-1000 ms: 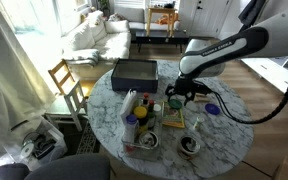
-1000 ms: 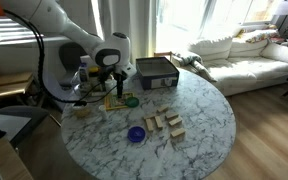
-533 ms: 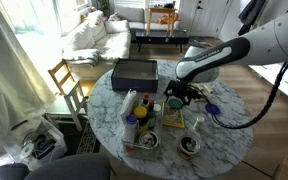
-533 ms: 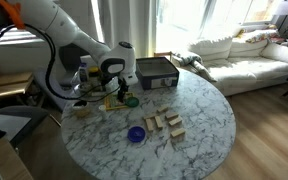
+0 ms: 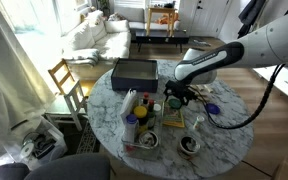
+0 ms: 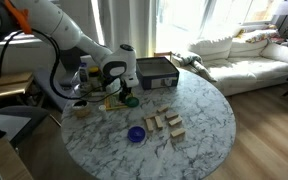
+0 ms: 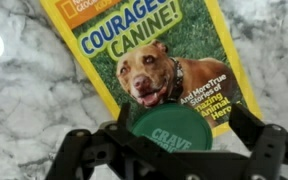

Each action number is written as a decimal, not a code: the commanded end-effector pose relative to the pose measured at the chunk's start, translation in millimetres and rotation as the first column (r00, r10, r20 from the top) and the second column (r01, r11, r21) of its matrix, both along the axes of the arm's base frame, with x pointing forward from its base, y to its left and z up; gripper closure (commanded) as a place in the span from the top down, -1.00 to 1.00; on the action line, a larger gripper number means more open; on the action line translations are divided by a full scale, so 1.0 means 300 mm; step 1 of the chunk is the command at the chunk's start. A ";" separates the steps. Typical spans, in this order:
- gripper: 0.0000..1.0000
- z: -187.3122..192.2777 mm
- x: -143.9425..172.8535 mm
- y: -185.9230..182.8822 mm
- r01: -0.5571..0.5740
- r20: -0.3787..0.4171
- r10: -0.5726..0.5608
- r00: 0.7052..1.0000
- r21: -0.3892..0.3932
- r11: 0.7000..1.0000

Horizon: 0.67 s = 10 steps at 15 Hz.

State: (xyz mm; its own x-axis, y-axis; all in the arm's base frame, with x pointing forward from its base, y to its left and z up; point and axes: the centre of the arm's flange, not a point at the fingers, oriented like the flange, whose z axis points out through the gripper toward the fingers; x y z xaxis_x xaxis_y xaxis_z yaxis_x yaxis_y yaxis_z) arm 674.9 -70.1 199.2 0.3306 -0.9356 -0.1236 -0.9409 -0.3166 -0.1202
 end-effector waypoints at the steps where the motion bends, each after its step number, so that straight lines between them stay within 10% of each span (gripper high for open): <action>1: 1.00 -0.032 0.025 -0.003 0.007 -0.003 -0.007 1.000 -0.025 1.000; 10: 1.00 -0.067 0.044 -0.015 -0.001 -0.010 0.000 1.000 -0.051 0.999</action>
State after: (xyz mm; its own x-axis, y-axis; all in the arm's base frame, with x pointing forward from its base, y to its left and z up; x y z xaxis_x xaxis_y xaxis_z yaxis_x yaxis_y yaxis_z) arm 680.3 -71.9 186.3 0.3427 -0.9331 -0.1087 -0.9374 -0.3319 -0.1060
